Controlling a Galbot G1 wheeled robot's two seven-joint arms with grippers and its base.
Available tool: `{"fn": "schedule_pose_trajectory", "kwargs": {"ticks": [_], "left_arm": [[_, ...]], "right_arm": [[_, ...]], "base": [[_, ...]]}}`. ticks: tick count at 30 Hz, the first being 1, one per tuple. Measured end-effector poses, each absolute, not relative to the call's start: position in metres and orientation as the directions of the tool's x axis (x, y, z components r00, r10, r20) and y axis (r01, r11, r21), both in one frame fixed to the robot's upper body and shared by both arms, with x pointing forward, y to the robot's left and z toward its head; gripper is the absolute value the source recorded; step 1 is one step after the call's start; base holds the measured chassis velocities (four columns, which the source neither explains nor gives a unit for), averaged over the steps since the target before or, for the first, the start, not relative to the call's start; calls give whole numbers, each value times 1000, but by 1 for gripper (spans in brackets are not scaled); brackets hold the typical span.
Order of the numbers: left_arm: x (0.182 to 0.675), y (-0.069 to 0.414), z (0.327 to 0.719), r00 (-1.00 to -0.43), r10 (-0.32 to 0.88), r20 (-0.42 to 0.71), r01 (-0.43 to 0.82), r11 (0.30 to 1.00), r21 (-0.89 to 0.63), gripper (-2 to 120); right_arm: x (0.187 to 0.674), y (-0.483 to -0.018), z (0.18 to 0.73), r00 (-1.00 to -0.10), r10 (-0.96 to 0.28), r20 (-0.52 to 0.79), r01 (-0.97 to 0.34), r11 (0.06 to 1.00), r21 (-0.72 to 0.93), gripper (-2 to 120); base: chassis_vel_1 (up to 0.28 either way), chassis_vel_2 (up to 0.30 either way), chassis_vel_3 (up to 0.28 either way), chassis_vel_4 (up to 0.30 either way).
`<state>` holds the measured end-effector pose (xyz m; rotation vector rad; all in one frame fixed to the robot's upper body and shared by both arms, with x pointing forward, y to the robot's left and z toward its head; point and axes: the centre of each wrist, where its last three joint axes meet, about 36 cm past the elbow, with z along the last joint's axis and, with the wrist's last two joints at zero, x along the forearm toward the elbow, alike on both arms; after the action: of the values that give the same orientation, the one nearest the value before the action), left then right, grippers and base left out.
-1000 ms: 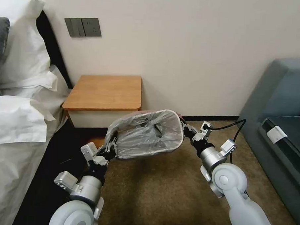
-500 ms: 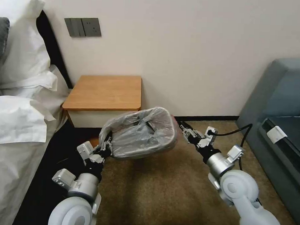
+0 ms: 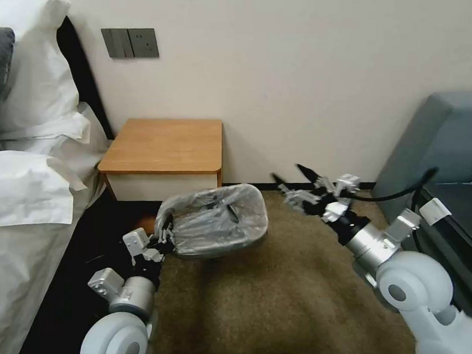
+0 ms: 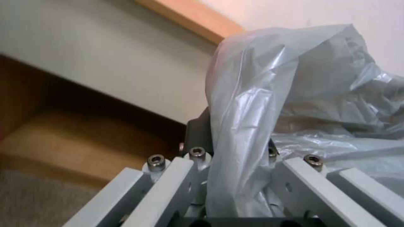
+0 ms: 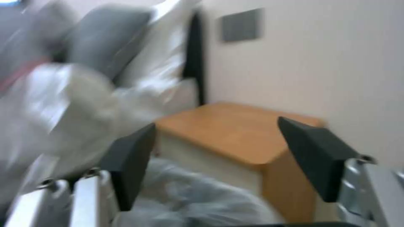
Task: Pick up the garbage bag from the table and place it over the trash can.
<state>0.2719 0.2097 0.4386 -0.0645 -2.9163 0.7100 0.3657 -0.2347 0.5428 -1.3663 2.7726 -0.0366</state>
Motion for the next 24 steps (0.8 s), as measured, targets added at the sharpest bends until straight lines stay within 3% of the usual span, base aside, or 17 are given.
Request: {"fn": "schedule_pose_trajectory", "kwargs": {"ticks": [3,7,10,20,24], "left_arm": [[269,209,438,-991,96,97,46,904,-424,7],[267,208,440,-991,107,74,69,912,-403,7],[265,209,442,-991,129,26,113,934,-339,7],[262,208,446,-987,152,-57,161,964,-213,7],[261,208,449,-985,157,-70,168,967,-191,7]], "right_arm": [[373,-203,535,-514,-857,25,-850,505,-150,58],[377,-186,532,-464,-884,55,-874,447,-193,49],[384,-163,529,-400,-909,115,-889,355,-288,32],[404,-149,521,-438,-865,242,-834,291,-468,0],[407,-147,518,-459,-845,273,-822,288,-492,0]], "base": [[0,0,0,0],[0,0,0,0],[0,0,0,0],[0,0,0,0],[0,0,0,0]]}}
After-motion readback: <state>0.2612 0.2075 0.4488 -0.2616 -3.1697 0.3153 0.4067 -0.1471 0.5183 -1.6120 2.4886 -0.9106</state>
